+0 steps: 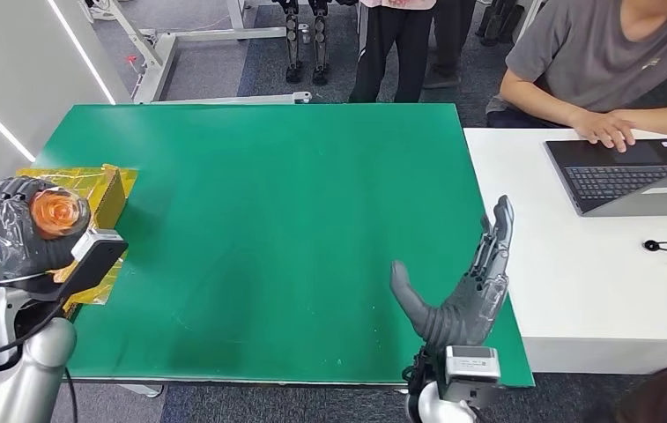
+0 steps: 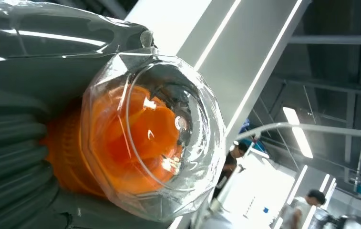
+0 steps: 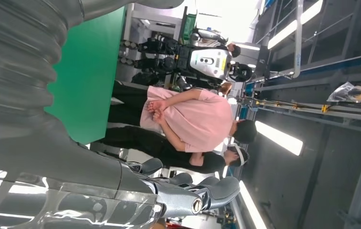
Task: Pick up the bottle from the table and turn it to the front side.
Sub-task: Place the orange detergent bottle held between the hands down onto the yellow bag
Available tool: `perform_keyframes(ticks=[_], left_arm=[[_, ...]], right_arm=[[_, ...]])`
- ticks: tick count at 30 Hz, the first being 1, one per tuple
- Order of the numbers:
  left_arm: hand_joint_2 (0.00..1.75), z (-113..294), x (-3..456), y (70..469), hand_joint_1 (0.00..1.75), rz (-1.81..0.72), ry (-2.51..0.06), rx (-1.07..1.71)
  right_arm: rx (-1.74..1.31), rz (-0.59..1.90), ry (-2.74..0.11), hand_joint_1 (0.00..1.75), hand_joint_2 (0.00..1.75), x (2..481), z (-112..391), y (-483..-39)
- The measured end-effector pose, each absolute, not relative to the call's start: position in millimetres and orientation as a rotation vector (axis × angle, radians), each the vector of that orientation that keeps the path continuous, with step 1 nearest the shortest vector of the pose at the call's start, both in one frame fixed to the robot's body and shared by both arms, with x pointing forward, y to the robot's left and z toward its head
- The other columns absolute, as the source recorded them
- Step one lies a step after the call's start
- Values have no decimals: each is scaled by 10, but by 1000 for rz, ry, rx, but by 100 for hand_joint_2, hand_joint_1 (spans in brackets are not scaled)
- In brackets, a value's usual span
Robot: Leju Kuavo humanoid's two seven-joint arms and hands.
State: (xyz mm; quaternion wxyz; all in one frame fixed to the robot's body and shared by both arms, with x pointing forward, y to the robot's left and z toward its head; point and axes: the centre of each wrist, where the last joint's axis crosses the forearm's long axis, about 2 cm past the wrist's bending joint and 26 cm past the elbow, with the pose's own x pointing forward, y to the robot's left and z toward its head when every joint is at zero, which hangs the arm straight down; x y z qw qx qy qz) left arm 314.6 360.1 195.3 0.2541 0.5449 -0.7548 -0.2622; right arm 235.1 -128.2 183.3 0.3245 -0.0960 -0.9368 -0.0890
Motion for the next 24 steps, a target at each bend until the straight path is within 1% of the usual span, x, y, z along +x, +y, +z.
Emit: perform_keyframes(ticks=[5, 7, 10, 15, 19, 24], left_arm=[[175, 1995, 3132, 3829, 175, -834, -1963, 1591], [175, 1974, 3135, 3892, 175, -966, -1873, 1649], [175, 1842, 3181, 3985, 175, -1237, -1669, 1689], [175, 1485, 3373, 4113, 175, -1590, -1383, 1515], [175, 1274, 3526, 4296, 175, -1727, -1221, 1396], [175, 1013, 3541, 4437, 175, -1844, -1036, 1279]], right_arm=[[-231, -237, -2451, 0, 175, 2374, 1835, -1255], [-217, -242, -2449, 0, 175, 2391, 1845, -1245], [-173, -238, -2448, 0, 175, 2430, 1864, -1233], [-144, -234, -2453, 0, 175, 2492, 1880, -1215], [-120, -232, -2443, 0, 175, 2497, 1864, -1190], [-108, -209, -2448, 0, 175, 2529, 1863, -1172]])
